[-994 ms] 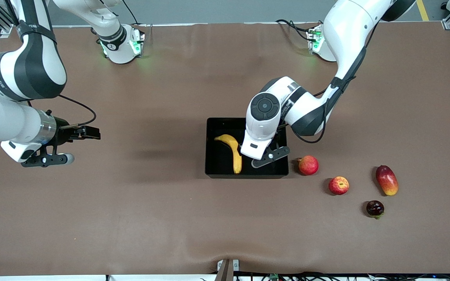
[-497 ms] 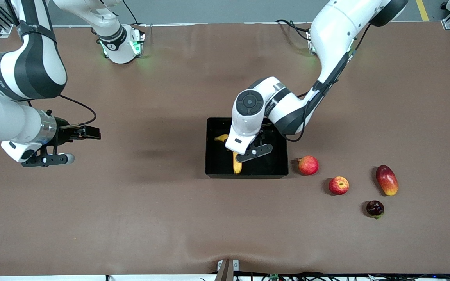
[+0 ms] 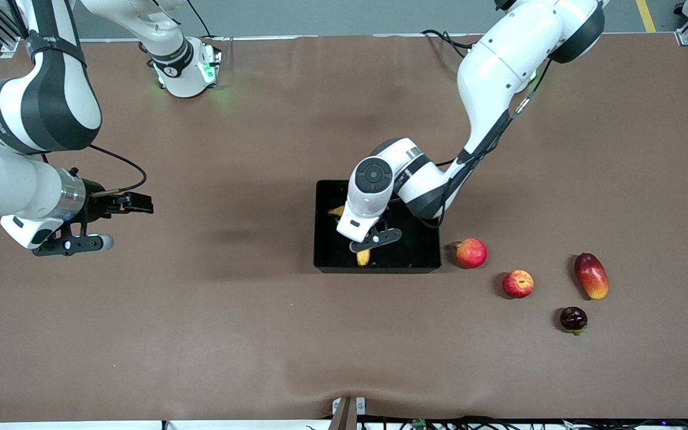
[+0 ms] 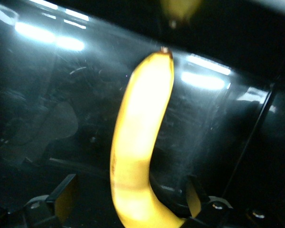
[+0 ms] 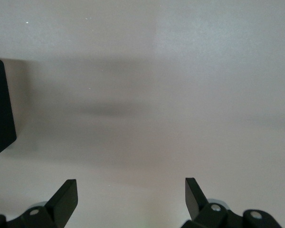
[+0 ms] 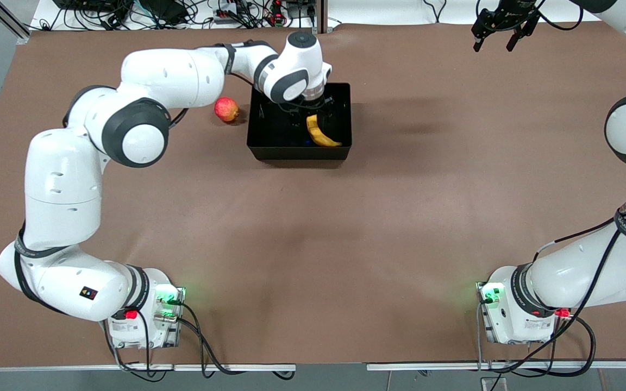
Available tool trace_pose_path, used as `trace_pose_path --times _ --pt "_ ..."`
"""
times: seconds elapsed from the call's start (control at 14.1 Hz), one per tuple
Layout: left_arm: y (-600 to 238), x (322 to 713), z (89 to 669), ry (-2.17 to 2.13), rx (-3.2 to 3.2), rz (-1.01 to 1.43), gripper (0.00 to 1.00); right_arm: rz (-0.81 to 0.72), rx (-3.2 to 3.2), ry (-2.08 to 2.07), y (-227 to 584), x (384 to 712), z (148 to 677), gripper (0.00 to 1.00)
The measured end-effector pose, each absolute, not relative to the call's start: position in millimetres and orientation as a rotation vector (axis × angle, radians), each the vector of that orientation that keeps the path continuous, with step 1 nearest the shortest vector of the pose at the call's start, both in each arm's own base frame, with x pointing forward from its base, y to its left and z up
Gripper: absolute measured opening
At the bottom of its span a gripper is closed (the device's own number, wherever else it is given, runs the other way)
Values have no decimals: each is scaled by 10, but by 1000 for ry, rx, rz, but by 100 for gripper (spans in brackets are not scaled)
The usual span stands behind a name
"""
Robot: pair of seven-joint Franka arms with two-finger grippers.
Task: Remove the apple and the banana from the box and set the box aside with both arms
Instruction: 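Grasp the yellow banana with the left gripper and lift it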
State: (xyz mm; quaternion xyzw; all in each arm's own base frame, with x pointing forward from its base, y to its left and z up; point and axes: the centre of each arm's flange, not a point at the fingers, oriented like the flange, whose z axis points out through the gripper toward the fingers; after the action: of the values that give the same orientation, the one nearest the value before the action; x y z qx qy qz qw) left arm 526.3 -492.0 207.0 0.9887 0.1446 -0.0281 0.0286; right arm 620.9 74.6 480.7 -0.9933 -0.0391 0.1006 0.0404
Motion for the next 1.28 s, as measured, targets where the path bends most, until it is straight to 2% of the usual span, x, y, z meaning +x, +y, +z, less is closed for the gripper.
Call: trace_pose_path --times 0.14,0.21,0.5,0.57,0.99,1.28 --pt "-4955 5218 1987 437 3054 -99 97 296 -3044 -120 745 6219 4844 100" --pt "-4961 5210 1967 435 3054 -100 91 295 -3044 -122 746 6220 4848 100" --pt "-5005 5189 1978 387 3067 -59 46 295 -3043 -124 747 6220 4846 100" --pt "-5026 5190 2000 369 3071 -37 39 297 -3043 -124 748 6220 4843 100" --pt "-5068 5273 2390 355 3052 47 38 322 -3042 -128 755 6244 4735 100" --pt "-4990 5304 2916 368 3086 94 38 308 -3039 -207 927 6385 4371 100"
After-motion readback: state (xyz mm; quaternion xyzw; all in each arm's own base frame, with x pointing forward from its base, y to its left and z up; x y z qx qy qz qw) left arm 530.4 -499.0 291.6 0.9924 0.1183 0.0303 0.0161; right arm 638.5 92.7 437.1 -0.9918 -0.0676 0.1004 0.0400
